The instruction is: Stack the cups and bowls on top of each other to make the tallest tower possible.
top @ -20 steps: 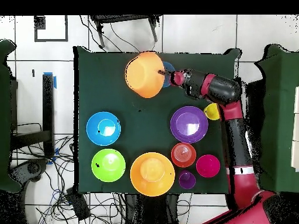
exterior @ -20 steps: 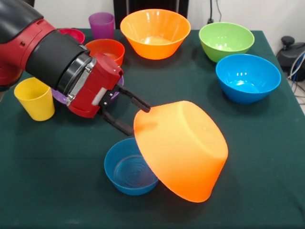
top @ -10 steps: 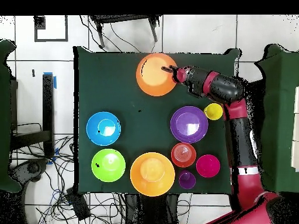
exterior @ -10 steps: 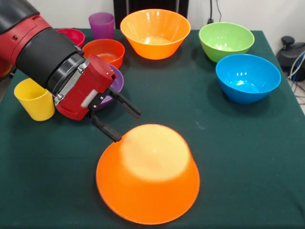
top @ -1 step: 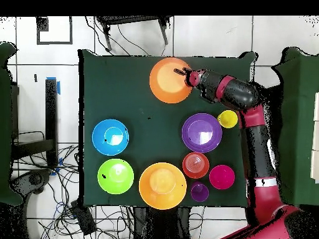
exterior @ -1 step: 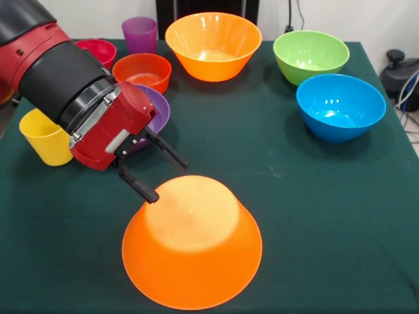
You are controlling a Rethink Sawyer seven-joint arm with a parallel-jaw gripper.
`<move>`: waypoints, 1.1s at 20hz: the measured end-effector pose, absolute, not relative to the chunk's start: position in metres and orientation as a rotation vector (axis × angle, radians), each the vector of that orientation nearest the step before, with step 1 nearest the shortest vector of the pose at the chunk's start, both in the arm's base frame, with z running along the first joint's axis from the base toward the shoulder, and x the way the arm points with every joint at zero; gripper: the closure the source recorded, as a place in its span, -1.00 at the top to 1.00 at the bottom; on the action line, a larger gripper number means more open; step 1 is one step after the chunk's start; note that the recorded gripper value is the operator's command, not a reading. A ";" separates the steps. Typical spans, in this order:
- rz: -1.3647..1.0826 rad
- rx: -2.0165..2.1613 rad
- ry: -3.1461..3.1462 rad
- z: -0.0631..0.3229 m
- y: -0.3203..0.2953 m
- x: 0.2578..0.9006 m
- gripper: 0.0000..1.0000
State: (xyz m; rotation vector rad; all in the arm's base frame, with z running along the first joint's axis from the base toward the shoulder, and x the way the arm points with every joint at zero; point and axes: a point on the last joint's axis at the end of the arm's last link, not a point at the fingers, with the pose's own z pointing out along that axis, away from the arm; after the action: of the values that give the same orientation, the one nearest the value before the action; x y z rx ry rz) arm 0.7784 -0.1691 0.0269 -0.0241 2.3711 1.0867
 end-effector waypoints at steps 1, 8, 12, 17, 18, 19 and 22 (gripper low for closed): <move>1.074 -0.025 2.374 0.026 -0.170 0.778 1.00; 1.036 -0.027 2.382 0.026 -0.174 0.779 1.00; 1.003 -0.044 2.409 0.026 -0.178 0.778 1.00; 0.912 -0.091 2.481 0.027 -0.189 0.772 1.00; 0.879 -0.111 2.508 0.028 -0.193 0.768 1.00; 0.865 -0.119 2.519 0.028 -0.194 0.766 1.00; 0.794 -0.164 2.590 0.034 -0.201 0.754 1.00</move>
State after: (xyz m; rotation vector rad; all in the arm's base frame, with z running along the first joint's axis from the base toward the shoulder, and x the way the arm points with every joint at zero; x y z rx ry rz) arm 0.7541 -0.2010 0.0345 -0.1635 2.5903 0.7936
